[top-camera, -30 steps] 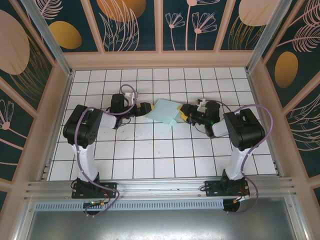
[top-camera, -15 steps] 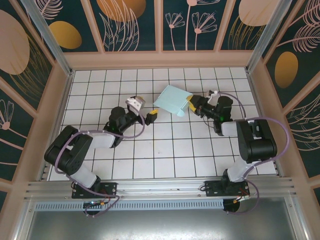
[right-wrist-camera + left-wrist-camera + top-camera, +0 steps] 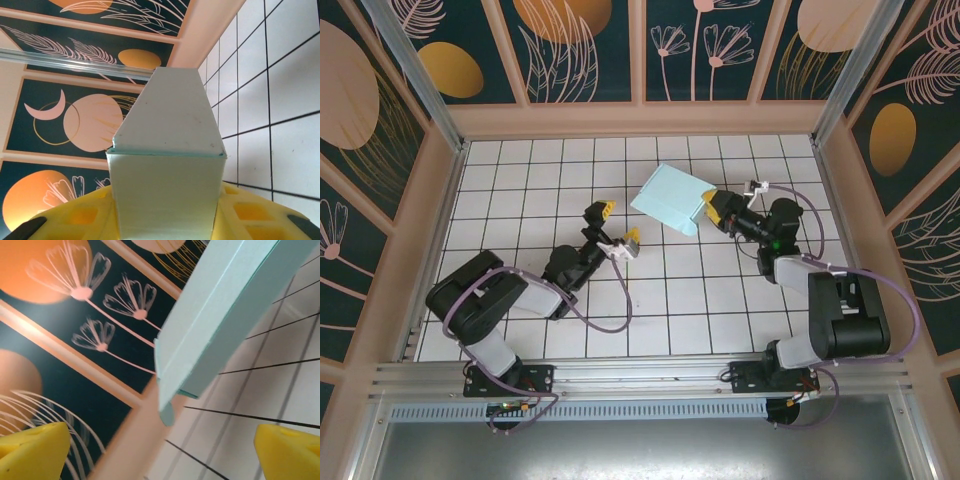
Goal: Fold the paper box
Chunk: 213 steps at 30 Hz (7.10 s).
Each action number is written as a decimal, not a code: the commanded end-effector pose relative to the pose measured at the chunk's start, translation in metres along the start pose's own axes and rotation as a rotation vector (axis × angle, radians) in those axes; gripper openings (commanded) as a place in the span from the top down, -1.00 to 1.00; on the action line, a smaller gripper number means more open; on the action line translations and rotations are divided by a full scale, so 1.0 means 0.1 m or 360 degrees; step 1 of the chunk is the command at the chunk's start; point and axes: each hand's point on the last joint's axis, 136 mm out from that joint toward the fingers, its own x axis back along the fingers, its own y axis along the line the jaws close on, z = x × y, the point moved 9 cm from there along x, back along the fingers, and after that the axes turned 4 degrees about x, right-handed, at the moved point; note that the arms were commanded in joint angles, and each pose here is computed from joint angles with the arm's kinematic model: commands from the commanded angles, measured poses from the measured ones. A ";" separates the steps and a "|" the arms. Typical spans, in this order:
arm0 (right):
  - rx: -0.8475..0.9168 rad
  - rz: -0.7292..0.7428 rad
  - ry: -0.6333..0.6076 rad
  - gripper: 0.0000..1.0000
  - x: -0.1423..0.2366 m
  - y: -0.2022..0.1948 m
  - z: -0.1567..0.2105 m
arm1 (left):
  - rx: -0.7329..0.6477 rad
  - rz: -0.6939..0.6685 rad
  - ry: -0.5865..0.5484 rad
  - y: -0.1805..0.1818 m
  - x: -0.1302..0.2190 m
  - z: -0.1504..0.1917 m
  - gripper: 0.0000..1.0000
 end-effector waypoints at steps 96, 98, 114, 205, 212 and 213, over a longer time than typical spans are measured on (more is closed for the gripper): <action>0.1882 0.0717 0.0116 -0.68 0.14 1.05 0.43 | 0.0508 0.1384 0.1062 0.13 -0.03 -0.13 0.36; 0.1957 0.0662 0.0214 -0.64 0.10 1.05 0.52 | 0.0520 0.1430 0.1120 0.15 -0.01 -0.11 0.35; 0.2067 0.0624 0.0680 0.09 -0.21 0.81 0.85 | 0.0522 0.1637 0.1608 -0.02 0.10 0.12 0.35; 0.1491 0.1085 0.0408 1.00 -0.45 0.06 1.04 | 0.1408 0.0688 0.1288 0.46 -0.16 -0.26 -0.97; 0.1442 0.1160 0.0384 1.00 -0.47 0.06 1.02 | 0.1706 0.0528 0.1331 0.54 -0.02 -0.31 -0.75; 0.1438 0.1156 0.0383 1.00 -0.47 0.07 1.03 | 0.1741 0.0510 0.1337 0.55 -0.01 -0.31 -0.67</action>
